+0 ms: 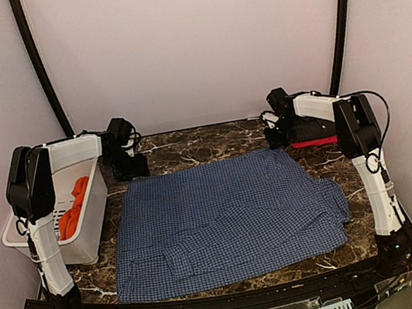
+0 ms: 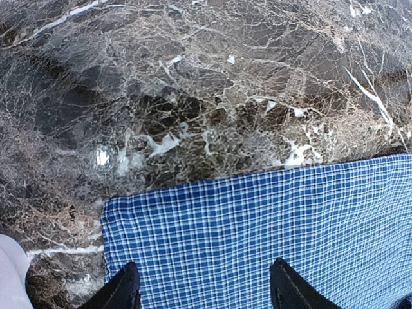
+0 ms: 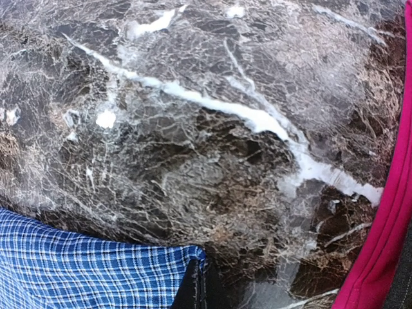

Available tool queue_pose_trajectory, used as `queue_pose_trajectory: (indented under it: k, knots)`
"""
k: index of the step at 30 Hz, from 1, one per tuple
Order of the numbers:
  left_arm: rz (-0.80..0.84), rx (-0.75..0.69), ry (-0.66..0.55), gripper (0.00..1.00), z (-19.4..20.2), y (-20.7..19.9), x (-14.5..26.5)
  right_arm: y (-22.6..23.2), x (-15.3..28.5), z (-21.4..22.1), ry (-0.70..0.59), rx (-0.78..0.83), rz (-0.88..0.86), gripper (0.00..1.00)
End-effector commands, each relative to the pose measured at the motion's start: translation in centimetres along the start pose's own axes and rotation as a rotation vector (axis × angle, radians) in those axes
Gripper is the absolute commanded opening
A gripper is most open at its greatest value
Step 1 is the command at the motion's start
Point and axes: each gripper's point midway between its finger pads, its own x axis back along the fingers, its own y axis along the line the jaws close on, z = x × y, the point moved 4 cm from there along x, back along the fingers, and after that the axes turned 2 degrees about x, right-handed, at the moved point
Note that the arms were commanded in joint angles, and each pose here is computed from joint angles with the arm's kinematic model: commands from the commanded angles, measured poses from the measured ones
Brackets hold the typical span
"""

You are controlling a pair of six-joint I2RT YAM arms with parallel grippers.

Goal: Fold and stack the mixed laundry pile
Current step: Pick up the 1/3-folded shirt from the center of the board.

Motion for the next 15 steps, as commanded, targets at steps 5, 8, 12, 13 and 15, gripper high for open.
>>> queue_pose_trajectory:
  k: [5, 8, 12, 13, 15]
  knots:
    - [0.005, 0.014, -0.055, 0.69, -1.9, 0.1, 1.8, -5.0, 3.4, 0.0, -0.051, -0.08, 0.144, 0.0]
    - [0.0, 0.019, -0.054, 0.68, -2.3, 0.6, 1.5, -5.8, 5.0, -1.0, -0.104, -0.095, 0.143, 0.0]
    - [0.015, -0.001, -0.057, 0.66, -2.9, 0.4, 0.8, -4.8, 5.4, -1.6, -0.145, -0.083, 0.076, 0.0]
    - [0.02, -0.017, -0.068, 0.66, -3.2, 0.3, 0.6, -4.5, 5.2, -1.6, -0.147, -0.08, 0.06, 0.0]
    - [0.042, -0.044, -0.083, 0.65, -3.7, -0.1, 0.4, -3.9, 4.7, -1.4, -0.138, -0.074, 0.04, 0.0]
